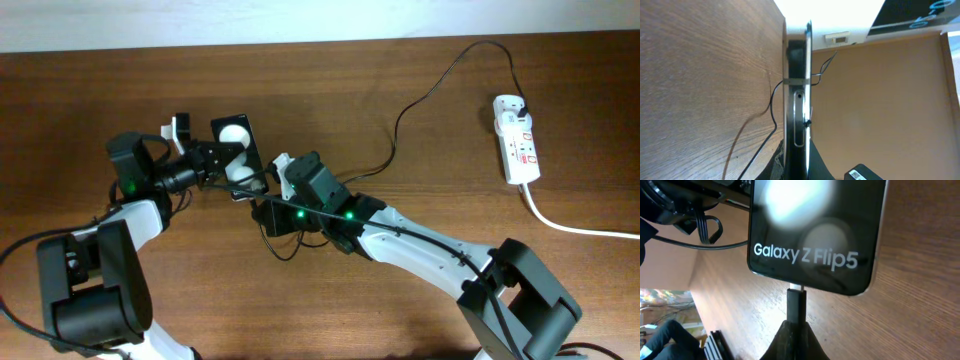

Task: Plug charger to phone and switch on socket
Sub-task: 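Push the plug up into the phone's bottom port with the right gripper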

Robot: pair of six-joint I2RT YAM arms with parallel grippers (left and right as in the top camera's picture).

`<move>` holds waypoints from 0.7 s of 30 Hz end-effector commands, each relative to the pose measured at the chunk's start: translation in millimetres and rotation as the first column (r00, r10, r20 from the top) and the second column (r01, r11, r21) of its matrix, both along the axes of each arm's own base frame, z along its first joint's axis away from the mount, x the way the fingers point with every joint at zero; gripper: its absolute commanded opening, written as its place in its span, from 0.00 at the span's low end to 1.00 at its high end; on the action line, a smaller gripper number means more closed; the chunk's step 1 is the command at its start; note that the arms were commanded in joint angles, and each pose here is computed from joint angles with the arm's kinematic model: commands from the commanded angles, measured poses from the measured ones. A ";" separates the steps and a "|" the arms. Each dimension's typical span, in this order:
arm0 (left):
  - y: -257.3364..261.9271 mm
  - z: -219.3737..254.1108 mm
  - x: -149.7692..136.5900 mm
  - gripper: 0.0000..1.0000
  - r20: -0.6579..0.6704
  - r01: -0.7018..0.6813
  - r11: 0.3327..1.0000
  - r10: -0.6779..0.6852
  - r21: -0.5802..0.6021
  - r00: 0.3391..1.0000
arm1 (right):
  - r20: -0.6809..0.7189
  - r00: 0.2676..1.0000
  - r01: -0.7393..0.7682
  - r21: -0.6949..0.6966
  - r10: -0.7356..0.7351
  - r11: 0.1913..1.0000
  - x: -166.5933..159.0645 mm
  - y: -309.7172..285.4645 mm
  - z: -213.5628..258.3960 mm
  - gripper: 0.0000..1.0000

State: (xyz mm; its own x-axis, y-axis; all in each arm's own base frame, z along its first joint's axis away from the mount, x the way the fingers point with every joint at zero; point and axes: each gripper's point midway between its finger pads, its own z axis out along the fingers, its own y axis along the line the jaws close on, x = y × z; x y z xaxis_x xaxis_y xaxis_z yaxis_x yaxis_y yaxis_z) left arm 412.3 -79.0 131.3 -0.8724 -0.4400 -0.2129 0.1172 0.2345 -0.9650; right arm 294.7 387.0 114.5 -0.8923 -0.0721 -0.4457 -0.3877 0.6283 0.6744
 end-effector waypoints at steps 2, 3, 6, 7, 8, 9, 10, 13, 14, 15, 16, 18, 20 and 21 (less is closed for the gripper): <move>-19.6 4.6 -14.7 0.00 0.006 0.109 0.993 -0.109 -0.041 0.994 | 0.097 0.990 0.104 -0.010 -0.102 0.995 26.9 -7.2 10.4 0.04; -19.6 4.7 -14.7 0.00 0.006 0.109 0.993 -0.109 -0.041 0.994 | 0.112 0.989 0.099 0.001 -0.098 0.995 27.7 -4.6 13.3 0.04; -19.6 4.6 -14.7 0.00 0.006 0.109 0.993 -0.109 -0.041 0.994 | 0.143 0.985 0.094 0.030 -0.098 0.995 31.4 -0.5 21.2 0.04; -19.6 4.7 -14.7 0.00 0.006 0.109 0.993 -0.109 -0.041 0.994 | 0.148 0.984 0.098 0.034 -0.102 0.995 32.7 -0.4 22.4 0.04; -19.6 4.7 -14.7 0.00 0.006 0.109 0.993 -0.109 -0.041 0.994 | 0.154 0.982 0.103 0.036 -0.107 0.994 34.1 -0.4 23.4 0.04; -19.6 4.7 -14.7 0.00 0.006 0.109 0.993 -0.109 -0.041 0.994 | 0.159 0.981 0.107 0.037 -0.111 0.994 35.2 -0.6 24.0 0.04; -19.6 4.7 -14.7 0.00 0.006 0.109 0.993 -0.109 -0.041 0.994 | 0.164 0.980 0.107 0.043 -0.113 0.993 36.0 0.0 25.6 0.04; -19.6 4.6 -14.7 0.00 0.006 0.109 0.993 -0.109 -0.041 0.994 | 0.172 0.978 0.108 0.052 -0.116 0.993 37.3 0.9 28.0 0.04; -19.6 4.7 -14.7 0.00 0.007 0.109 0.993 -0.109 -0.041 0.994 | 0.176 0.977 0.108 0.057 -0.117 0.993 37.9 1.5 29.4 0.04; -19.6 4.7 -14.7 0.00 0.006 0.109 0.993 -0.109 -0.041 0.994 | 0.179 0.977 0.108 0.060 -0.117 0.992 38.4 1.9 30.3 0.04; -19.6 4.7 -14.7 0.00 0.007 0.109 0.993 -0.109 -0.041 0.994 | 0.182 0.976 0.108 0.064 -0.118 0.992 38.8 2.3 31.4 0.04; -19.6 4.7 -14.7 0.00 0.007 0.109 0.993 -0.109 -0.041 0.994 | 0.183 0.976 0.109 0.065 -0.119 0.992 39.2 2.2 31.7 0.04; -19.6 4.7 -14.7 0.00 0.007 0.109 0.993 -0.109 -0.041 0.994 | 0.192 0.974 0.108 0.076 -0.121 0.991 40.6 3.2 34.7 0.04; -19.6 4.7 -14.8 0.00 0.007 0.109 0.993 -0.109 -0.041 0.994 | 0.196 0.973 0.107 0.081 -0.122 0.991 41.0 3.9 36.2 0.04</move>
